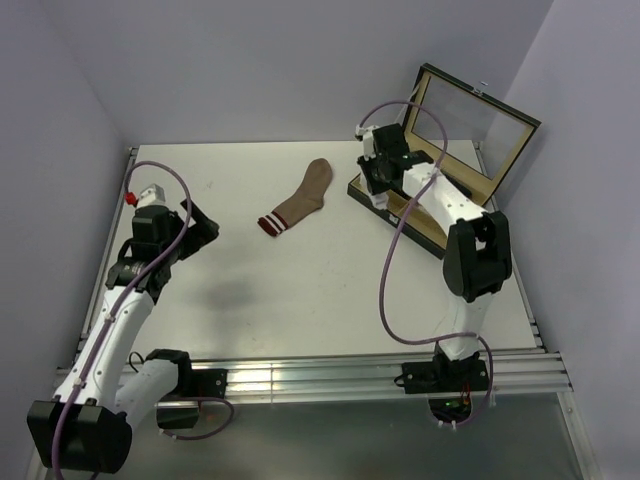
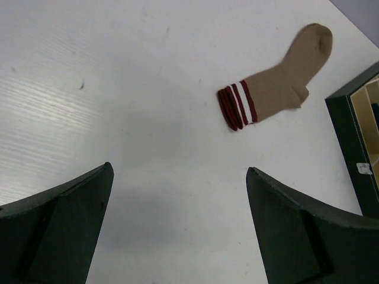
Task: Roll the socks
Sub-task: Place the sock in the storage box, then roll the sock at the center of the board.
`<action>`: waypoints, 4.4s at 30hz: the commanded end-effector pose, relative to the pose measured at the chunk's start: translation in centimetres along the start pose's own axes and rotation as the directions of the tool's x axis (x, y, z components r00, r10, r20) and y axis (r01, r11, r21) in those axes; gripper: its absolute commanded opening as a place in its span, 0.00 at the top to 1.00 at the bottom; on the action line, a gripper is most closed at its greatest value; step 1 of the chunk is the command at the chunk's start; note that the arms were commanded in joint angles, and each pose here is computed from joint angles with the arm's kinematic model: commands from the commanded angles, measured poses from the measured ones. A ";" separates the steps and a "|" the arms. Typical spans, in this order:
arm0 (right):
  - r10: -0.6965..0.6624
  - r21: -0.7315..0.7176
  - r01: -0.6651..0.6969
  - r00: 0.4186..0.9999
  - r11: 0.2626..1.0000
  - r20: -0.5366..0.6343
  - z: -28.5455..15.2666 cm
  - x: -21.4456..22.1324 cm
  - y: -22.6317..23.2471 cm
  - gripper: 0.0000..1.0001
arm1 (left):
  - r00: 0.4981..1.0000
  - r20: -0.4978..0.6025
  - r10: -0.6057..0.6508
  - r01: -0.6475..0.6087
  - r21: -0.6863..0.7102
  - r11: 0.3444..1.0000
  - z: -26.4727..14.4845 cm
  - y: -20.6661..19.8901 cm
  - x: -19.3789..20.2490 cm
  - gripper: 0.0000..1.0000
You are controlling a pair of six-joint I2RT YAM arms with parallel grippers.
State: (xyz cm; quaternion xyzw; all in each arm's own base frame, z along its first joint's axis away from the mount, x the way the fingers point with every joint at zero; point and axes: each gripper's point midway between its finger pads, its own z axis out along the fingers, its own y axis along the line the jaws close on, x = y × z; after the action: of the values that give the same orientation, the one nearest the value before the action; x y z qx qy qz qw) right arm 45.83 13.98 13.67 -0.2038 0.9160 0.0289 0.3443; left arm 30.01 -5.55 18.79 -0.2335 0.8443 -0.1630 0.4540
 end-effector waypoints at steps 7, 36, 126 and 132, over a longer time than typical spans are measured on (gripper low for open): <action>-0.186 0.012 0.186 0.982 0.982 -0.047 2.3 -1.4 -4.4 1.00 | 0.993 0.077 0.090 -0.080 -0.120 0.989 -0.7 3.2 -1.4 0.00; -0.294 -0.085 0.284 0.944 0.955 -0.149 9.5 1.9 -4.2 0.75 | 0.996 0.033 0.088 -0.083 -0.129 0.988 0.3 3.7 -0.3 0.02; 0.019 -0.305 0.029 0.988 0.952 0.151 9.8 -4.2 28.1 0.48 | 0.982 0.179 0.062 -0.038 -0.133 0.990 -2.5 3.9 -2.5 0.01; -0.039 -0.316 0.054 0.998 0.947 0.053 10.0 0.2 29.1 0.48 | 0.981 0.181 0.062 -0.040 -0.123 0.992 -2.5 3.7 -2.5 0.01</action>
State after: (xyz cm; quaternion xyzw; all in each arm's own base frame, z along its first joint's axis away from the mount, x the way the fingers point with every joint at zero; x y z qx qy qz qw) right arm 40.72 41.99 2.95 -0.2818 0.8883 0.1708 0.3199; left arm 28.17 -1.12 19.55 -0.2514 0.8194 -0.0785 0.5091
